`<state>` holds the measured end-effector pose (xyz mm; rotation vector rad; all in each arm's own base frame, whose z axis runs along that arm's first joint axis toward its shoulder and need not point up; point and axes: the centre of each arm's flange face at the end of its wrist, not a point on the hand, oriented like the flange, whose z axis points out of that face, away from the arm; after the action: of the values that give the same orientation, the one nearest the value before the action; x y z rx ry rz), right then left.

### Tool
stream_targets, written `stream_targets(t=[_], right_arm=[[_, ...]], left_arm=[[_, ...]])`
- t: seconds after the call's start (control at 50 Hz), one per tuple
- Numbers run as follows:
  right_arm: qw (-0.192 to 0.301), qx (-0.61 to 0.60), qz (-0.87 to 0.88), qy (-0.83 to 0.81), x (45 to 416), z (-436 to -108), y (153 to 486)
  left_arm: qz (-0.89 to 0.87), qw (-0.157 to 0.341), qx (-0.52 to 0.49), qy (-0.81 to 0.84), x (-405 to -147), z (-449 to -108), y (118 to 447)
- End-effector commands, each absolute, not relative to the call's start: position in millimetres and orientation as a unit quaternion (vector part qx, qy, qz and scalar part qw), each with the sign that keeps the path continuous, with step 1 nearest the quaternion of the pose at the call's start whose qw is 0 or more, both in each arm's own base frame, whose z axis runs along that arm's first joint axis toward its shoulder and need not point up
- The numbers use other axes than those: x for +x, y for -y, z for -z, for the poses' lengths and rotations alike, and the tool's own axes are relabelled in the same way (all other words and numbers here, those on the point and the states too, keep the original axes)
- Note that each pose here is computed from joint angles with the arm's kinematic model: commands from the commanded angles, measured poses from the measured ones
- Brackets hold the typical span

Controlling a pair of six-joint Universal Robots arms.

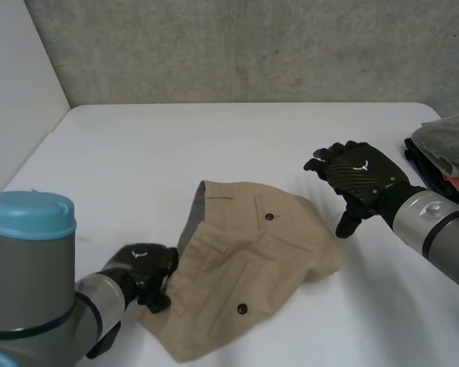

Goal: Fold the laundry.

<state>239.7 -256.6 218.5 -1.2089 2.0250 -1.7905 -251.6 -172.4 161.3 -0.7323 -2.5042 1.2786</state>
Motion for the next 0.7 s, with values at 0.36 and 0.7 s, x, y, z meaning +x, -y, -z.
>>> stream_targets(t=[0.36, 0.7], right_arm=[[0.044, -0.356, 0.628, -0.690, 230, -235, 275], [0.001, -0.300, 0.659, -0.690, 207, -255, 304]], left_arm=[[-0.834, 0.105, -0.166, 0.515, -283, -400, 290], [-0.697, 0.237, -0.336, 0.588, -409, -262, 179]])
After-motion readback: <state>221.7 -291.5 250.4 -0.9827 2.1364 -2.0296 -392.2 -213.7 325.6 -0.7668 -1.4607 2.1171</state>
